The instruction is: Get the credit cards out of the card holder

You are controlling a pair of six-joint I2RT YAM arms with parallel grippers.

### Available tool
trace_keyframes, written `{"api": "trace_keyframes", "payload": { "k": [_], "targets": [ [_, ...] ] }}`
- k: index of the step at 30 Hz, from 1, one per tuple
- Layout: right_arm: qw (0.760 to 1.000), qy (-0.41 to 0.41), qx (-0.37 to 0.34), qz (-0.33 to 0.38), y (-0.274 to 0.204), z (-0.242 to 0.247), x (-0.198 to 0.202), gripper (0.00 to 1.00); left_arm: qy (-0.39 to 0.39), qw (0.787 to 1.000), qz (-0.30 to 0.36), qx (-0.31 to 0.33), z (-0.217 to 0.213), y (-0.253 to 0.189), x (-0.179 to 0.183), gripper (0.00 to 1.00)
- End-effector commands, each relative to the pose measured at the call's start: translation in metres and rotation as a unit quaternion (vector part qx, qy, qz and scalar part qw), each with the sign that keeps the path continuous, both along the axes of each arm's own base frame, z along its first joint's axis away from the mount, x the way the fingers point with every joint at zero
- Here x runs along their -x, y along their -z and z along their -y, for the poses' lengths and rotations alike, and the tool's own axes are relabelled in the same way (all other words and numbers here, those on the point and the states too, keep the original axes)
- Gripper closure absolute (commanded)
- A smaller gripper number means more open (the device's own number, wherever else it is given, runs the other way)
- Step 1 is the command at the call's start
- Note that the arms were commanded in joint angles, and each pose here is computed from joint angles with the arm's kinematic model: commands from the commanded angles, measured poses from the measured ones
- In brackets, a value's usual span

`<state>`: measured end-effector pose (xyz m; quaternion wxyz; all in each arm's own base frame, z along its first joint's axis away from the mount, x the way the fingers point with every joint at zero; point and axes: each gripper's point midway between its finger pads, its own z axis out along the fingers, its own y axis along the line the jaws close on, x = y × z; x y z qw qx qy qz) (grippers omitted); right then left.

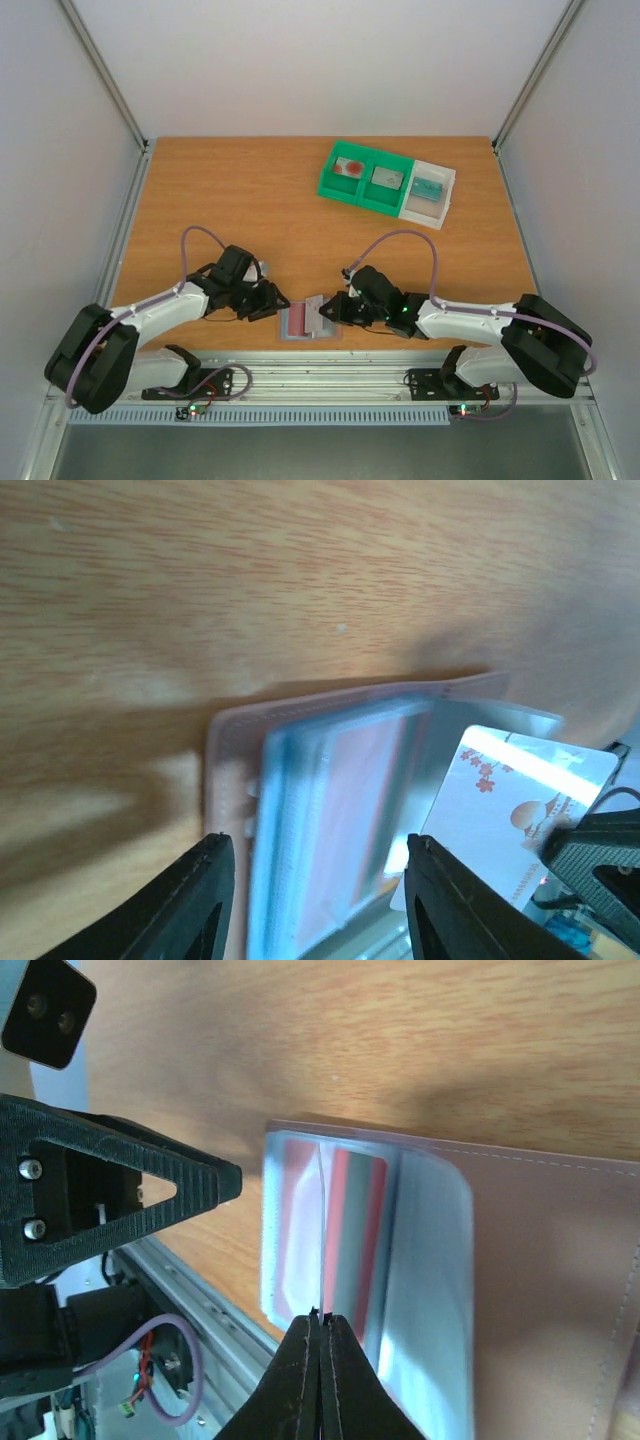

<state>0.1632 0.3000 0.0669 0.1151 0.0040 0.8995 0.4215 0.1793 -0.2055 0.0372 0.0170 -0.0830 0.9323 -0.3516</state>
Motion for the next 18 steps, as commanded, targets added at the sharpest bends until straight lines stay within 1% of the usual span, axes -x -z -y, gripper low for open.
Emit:
{"api": "trace_keyframes", "payload": {
  "k": [1, 5, 9, 13, 18],
  "targets": [
    [1.0, 0.002, -0.023, 0.011, -0.017, 0.003, 0.001, 0.99, -0.009, 0.998, 0.039, 0.048, 0.011, -0.038, -0.012, 0.49],
    [0.999, 0.003, -0.046, 0.023, -0.033, 0.004, 0.003, 0.99, -0.009, 0.99, 0.074, 0.117, 0.022, -0.07, -0.012, 0.42],
    [0.995, 0.007, -0.089, 0.041, -0.056, 0.001, 0.001, 0.99, -0.007, 0.979, 0.098, 0.18, 0.03, -0.1, -0.01, 0.41],
    [0.989, 0.005, -0.135, 0.055, -0.079, -0.003, 0.002, 0.99, -0.003, 0.971, 0.112, 0.21, 0.033, -0.116, -0.007, 0.42],
    [0.981, 0.004, -0.183, 0.065, -0.098, -0.005, 0.004, 0.99, -0.003, 0.965, 0.125, 0.231, 0.035, -0.126, -0.008, 0.43]
  ]
}}
